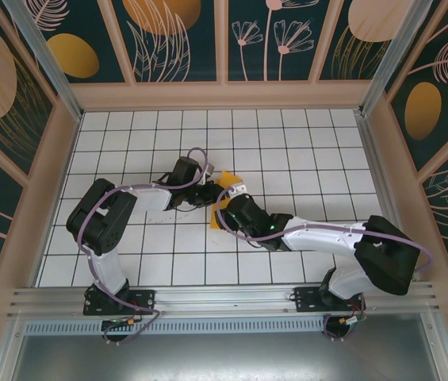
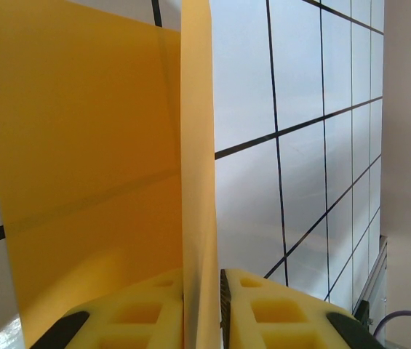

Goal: Fold a paper plane with a square sheet of paper (pick it up from the middle)
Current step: Fold the triangle a second time at the center of the table.

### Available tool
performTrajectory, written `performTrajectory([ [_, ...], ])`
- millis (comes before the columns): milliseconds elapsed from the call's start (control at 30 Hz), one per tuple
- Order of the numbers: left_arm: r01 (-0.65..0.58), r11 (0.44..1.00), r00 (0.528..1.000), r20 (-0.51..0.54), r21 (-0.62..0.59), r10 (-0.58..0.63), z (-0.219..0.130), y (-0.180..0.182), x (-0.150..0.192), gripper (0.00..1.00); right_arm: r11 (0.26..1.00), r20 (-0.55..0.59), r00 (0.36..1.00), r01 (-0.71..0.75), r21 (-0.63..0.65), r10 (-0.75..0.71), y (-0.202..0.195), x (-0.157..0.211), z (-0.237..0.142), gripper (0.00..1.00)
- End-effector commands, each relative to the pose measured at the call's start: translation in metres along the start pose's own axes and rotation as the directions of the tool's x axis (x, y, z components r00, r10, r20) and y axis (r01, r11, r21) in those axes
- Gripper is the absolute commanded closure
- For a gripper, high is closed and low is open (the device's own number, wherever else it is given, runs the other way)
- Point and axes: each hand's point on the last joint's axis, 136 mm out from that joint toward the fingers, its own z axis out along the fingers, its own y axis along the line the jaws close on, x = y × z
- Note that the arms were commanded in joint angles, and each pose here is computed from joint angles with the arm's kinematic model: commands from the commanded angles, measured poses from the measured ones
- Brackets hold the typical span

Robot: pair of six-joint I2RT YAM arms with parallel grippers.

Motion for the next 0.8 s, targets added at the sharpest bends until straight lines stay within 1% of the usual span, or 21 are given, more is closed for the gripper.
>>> performTrajectory([
  [0,0.000,1.000,1.000,0.007,0.023,0.000,-0.006,-0.009,-0.004,0.81,0.995,-0.040,0.995,0.095,-0.017,-0.096,0.020,0.003,0.007,0.39],
  [33,-0.002,1.000,1.000,0.008,0.022,0.001,-0.006,-0.009,-0.004,0.81,0.993,-0.060,0.991,0.120,0.020,-0.119,0.018,0.010,0.012,0.37],
  [100,-0.001,1.000,1.000,0.006,0.024,0.001,-0.006,-0.009,-0.004,0.81,0.985,-0.095,0.982,0.168,0.041,-0.163,0.022,0.019,0.020,0.34],
  [200,-0.004,1.000,1.000,0.005,0.026,0.004,-0.006,-0.010,-0.005,0.81,0.965,-0.109,0.971,0.227,0.129,-0.214,0.022,0.025,0.029,0.32],
  [300,-0.002,1.000,1.000,0.006,0.027,0.002,-0.006,-0.011,-0.005,0.81,0.941,-0.121,0.967,0.247,0.233,-0.224,0.010,0.027,0.034,0.31],
  [467,-0.003,1.000,1.000,0.006,0.028,0.002,-0.006,-0.011,-0.006,0.81,0.921,-0.148,0.956,0.285,0.266,-0.253,0.008,0.036,0.041,0.32],
  [600,-0.003,1.000,1.000,0.009,0.028,0.002,-0.007,-0.012,-0.006,0.81,0.924,-0.127,0.960,0.274,0.268,-0.248,0.010,0.033,0.040,0.40],
  [767,-0.002,1.000,1.000,0.012,0.026,0.002,-0.009,-0.013,-0.006,0.80,0.927,-0.110,0.966,0.257,0.271,-0.236,0.009,0.030,0.036,0.61],
])
